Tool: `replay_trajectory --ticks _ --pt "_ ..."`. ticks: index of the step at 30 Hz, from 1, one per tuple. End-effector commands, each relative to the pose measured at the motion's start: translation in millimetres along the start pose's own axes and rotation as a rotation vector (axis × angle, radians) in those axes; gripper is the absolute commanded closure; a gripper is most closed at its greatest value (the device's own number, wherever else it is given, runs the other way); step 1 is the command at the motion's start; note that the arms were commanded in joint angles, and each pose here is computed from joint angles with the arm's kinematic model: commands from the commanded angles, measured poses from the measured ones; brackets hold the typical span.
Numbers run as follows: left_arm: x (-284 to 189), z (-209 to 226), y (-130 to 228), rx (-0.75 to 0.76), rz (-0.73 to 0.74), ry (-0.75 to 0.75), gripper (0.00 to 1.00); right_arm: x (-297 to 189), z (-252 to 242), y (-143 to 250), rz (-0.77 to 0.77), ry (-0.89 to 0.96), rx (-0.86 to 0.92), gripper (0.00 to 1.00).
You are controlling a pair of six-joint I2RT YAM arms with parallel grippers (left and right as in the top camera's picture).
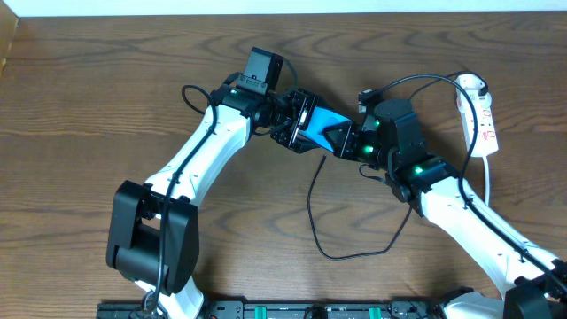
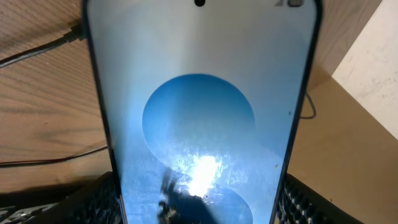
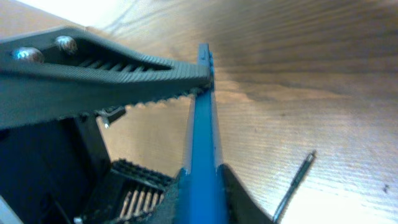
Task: Plug charger to phone and switch on socket
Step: 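Grasp the phone's edge with the right gripper from the left gripper, then open the left gripper and pull the phone right with the right gripper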
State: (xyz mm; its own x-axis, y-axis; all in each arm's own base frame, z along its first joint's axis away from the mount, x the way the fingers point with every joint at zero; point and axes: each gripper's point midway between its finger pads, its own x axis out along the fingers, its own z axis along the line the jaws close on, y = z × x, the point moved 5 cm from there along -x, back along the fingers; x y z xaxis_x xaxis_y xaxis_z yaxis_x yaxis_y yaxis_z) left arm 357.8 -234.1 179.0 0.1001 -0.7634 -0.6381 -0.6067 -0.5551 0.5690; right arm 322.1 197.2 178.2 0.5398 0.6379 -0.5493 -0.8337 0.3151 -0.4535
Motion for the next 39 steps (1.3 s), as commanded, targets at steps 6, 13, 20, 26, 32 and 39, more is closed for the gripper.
replay_trajectory --ticks 6,13,20,26,32,39 --pt "-10.0 -9.9 14.0 0.032 0.033 0.037 0.93 -0.5 5.7 -3.0 -0.002 -0.014 -0.012 0.99" --pt "-10.1 -9.9 13.9 0.033 0.033 0.037 0.85 -2.3 1.1 -7.6 -0.014 -0.005 -0.002 0.99" --pt "-10.2 -9.9 13.5 0.069 0.031 0.037 0.48 -7.7 -14.3 -16.9 -0.032 0.031 0.033 0.99" --pt "-11.7 -10.2 11.7 0.092 0.028 0.041 0.29 -13.2 -28.8 -24.4 -0.045 0.067 0.049 0.99" --pt "-14.1 -10.9 8.3 0.086 0.023 0.046 0.22 -17.7 -37.4 -31.7 -0.066 0.083 0.062 0.99" --pt "-29.4 -14.3 -9.2 0.303 0.000 0.082 0.12 -23.7 -46.3 -40.1 -0.081 0.082 0.086 0.99"
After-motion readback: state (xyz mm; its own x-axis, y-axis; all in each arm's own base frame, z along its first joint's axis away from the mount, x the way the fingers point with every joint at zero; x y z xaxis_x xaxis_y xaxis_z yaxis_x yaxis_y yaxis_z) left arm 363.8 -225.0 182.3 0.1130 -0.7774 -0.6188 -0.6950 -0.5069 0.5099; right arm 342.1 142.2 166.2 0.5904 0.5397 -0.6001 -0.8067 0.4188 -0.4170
